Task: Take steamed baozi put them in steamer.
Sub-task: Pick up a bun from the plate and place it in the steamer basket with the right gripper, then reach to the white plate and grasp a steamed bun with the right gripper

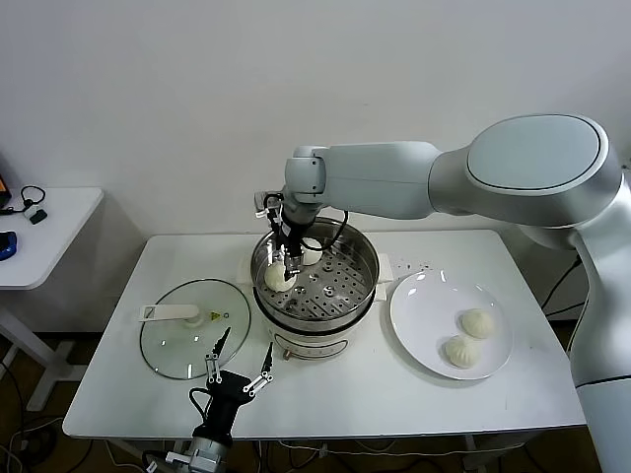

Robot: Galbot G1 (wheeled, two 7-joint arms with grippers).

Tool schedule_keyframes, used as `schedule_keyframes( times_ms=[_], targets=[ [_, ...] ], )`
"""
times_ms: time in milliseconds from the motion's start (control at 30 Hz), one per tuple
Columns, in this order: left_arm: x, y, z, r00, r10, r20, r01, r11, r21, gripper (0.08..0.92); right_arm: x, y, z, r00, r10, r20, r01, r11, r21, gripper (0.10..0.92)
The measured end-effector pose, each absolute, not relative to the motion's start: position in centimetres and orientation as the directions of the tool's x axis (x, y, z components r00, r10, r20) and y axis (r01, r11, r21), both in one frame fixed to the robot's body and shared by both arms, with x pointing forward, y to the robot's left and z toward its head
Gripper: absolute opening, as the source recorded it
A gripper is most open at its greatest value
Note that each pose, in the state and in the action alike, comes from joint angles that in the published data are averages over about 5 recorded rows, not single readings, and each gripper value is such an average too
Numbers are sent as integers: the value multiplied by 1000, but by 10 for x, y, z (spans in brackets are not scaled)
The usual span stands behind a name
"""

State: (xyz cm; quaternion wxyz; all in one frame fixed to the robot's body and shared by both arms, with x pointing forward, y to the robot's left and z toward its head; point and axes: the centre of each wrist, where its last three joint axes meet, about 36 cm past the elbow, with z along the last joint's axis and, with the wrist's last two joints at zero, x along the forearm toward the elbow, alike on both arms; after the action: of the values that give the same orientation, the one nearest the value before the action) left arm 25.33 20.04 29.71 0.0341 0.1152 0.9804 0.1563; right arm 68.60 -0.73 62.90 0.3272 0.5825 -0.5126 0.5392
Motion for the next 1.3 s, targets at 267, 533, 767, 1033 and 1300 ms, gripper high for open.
schedule_keyframes(
  times_ms=[267, 533, 767, 1033, 1300],
  targets=[
    [251, 199, 299, -970, 242, -28, 221, 921, 321, 823, 686, -41, 649, -104, -226, 969, -954, -254, -161, 823],
    [250, 196, 298, -967, 253, -23, 232, 916, 326, 823, 685, -100, 675, -102, -193, 976, -962, -231, -146, 823],
    [249, 194, 297, -966, 259, -19, 238, 914, 329, 823, 678, -161, 692, -98, -166, 981, -972, -197, -130, 823],
    [249, 195, 295, -966, 259, -15, 240, 913, 331, 823, 664, -227, 683, -65, -147, 987, -984, -155, -88, 823],
    [249, 195, 294, -966, 260, -13, 241, 911, 334, 823, 647, -276, 660, -25, -126, 992, -990, -138, -43, 823]
  ],
)
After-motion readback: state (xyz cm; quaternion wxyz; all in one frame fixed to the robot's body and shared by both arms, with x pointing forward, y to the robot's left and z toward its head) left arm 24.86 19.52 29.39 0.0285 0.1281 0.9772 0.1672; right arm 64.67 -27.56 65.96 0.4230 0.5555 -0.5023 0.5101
